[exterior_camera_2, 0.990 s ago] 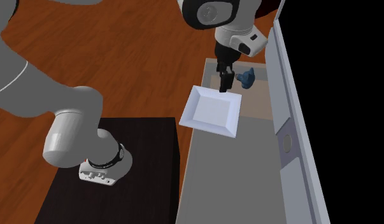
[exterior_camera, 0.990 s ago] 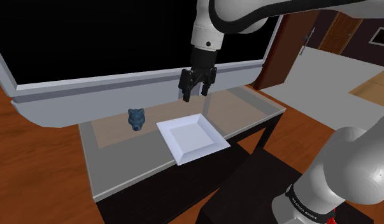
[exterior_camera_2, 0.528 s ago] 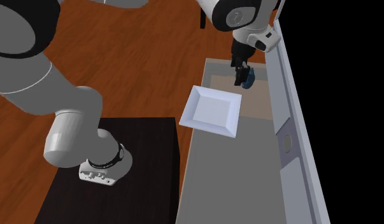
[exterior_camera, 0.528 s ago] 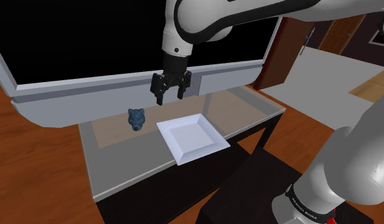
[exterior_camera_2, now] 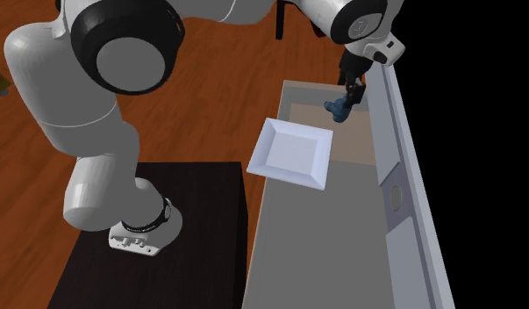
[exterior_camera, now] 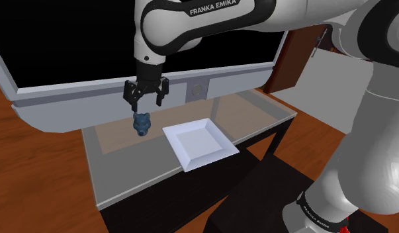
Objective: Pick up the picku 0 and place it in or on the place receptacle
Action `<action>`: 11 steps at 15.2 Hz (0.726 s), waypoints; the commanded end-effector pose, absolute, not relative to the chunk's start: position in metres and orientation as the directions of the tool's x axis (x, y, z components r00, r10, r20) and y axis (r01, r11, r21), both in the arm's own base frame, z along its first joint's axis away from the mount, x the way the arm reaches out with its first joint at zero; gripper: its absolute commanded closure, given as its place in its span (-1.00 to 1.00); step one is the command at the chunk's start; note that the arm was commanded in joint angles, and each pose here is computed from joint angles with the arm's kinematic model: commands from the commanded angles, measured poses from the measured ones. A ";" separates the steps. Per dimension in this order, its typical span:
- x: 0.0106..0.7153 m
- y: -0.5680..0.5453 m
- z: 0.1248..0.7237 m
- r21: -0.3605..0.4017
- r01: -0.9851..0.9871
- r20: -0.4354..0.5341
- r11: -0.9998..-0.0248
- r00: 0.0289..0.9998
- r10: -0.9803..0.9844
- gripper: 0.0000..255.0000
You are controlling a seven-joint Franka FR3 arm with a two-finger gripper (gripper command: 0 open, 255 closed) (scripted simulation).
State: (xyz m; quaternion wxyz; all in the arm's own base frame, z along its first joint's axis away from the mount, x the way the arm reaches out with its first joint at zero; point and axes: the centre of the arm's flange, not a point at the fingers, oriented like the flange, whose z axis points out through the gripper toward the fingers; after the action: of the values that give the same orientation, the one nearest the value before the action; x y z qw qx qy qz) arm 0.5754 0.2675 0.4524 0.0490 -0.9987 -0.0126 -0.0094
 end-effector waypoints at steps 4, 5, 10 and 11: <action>0.589 0.279 0.432 -0.100 0.026 0.025 -0.995 0.999 0.023 -1.00; 0.590 0.279 0.427 -0.100 0.026 0.025 -0.995 0.999 0.023 -1.00; 0.590 0.281 0.408 -0.100 0.026 0.025 -0.995 0.999 0.023 -1.00; 0.590 0.281 0.408 -0.100 0.026 0.025 -0.995 0.999 0.023 -1.00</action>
State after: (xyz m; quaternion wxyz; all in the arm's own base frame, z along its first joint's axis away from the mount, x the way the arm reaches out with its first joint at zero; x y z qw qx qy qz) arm 0.5899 0.2810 0.4089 0.0502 -0.9986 -0.0123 -0.0117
